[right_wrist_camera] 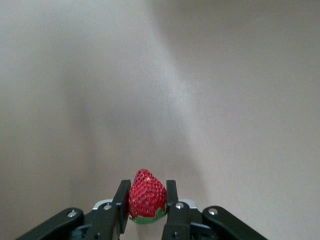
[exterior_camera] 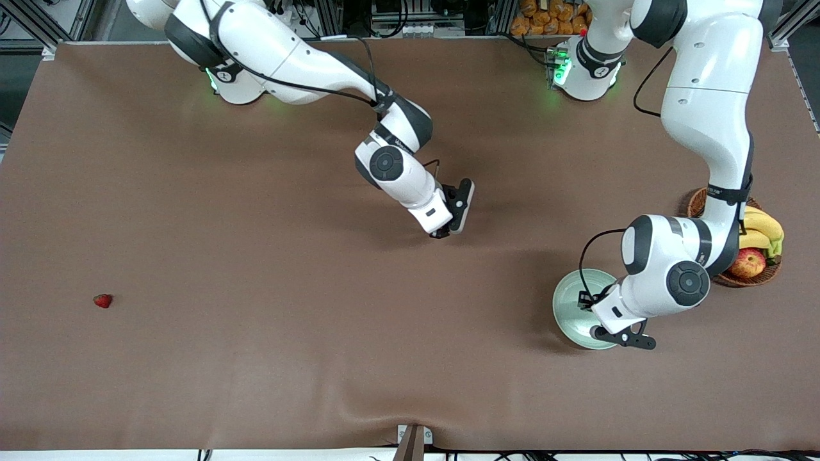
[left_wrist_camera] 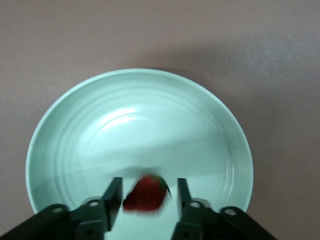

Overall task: Collect all strawberries into plate
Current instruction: 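Set the second strawberry mid-table with the right gripper while the left gripper returns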

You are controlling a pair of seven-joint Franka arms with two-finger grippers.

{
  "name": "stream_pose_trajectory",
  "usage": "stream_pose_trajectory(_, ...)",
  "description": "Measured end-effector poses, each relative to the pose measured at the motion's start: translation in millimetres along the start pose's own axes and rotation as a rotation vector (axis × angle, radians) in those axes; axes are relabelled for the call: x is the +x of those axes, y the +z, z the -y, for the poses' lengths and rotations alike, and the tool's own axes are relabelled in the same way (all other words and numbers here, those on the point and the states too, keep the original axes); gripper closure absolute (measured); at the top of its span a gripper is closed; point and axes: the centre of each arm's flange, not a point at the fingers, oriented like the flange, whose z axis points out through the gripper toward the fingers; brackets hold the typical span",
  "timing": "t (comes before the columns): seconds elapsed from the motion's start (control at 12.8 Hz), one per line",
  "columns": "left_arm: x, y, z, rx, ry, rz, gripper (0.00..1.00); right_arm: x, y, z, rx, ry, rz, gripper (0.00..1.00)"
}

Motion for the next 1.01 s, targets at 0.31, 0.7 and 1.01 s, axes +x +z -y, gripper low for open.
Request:
stream_pose_trajectory(0.31, 0.2, 1.2, 0.4, 0.000, -0.001, -0.001, 0.15, 2.9, 28.7, 15.3, -0.051, -0.005, -0.003, 0.67)
stream_pose_trajectory(0.7, 2.0, -1.6, 0.5, 0.001, 0.000, -0.010, 0.09, 13.7, 14.5, 6.4, -0.076, -0.006, -0.029, 0.29)
stream_pose_trajectory(1.01, 5.9, -12.2, -2.2, 0.000, 0.000, -0.032, 0.06, 16.5, -31.1, -29.7, -0.081, 0.032, 0.015, 0.00)
